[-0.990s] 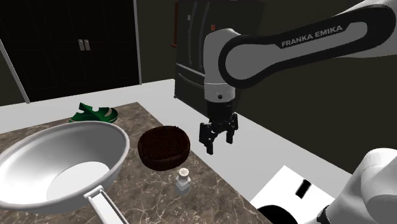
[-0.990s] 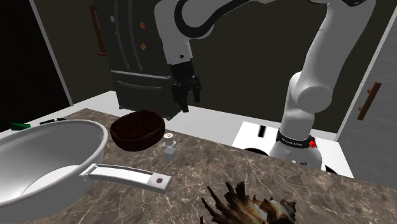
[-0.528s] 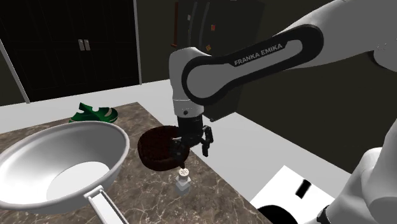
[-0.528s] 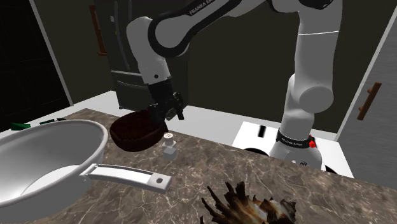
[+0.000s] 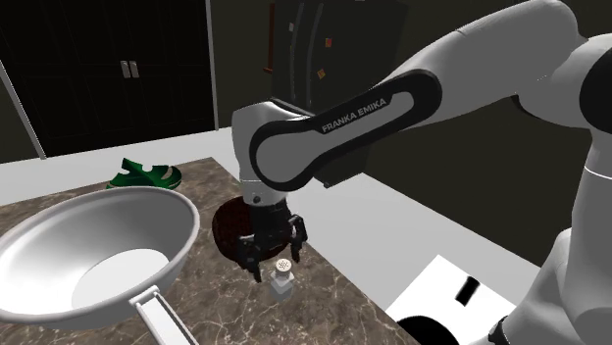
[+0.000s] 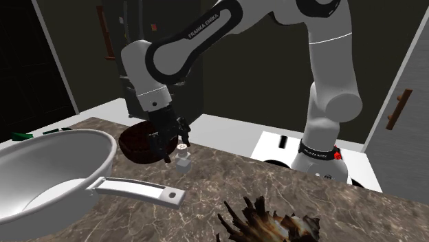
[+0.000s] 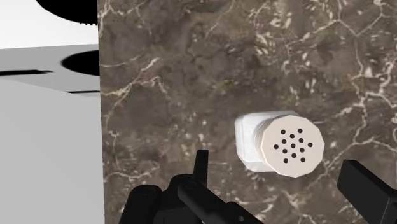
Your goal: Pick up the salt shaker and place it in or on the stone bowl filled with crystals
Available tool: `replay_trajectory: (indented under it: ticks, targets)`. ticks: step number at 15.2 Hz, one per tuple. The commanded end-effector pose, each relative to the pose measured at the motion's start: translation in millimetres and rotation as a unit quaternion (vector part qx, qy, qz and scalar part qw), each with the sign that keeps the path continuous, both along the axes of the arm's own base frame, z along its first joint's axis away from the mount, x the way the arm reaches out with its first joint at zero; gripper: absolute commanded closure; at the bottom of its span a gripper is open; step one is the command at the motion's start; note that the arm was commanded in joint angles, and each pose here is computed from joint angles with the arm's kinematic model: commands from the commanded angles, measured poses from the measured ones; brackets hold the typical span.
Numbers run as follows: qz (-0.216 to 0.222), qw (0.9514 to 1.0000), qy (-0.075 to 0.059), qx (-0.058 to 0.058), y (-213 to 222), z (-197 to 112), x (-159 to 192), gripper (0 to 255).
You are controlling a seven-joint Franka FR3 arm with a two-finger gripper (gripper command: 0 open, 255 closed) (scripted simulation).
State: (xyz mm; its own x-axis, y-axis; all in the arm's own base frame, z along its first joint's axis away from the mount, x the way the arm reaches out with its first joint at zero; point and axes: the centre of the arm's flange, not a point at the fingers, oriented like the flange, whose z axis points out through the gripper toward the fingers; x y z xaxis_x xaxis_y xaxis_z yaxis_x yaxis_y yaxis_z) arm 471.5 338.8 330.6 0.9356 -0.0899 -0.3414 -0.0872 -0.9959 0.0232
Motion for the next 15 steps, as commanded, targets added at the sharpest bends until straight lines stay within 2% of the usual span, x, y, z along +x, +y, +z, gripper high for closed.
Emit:
replay_trajectory:
  ticks: [1, 4, 11, 12, 15]
  targets:
    - [0.0, 1.0, 0.0, 0.0, 1.0, -10.1, -3.3, 0]
    - [0.0, 1.0, 0.0, 0.0, 1.0, -22.8, -8.1, 0]
    - [0.0, 1.0, 0.0, 0.0, 1.1, -22.8, -8.0, 0]
    - [0.0, 1.0, 0.0, 0.0, 1.1, -22.8, -8.0, 255]
    - [0.0, 1.0, 0.0, 0.0, 1.0, -22.9, -8.0, 255]
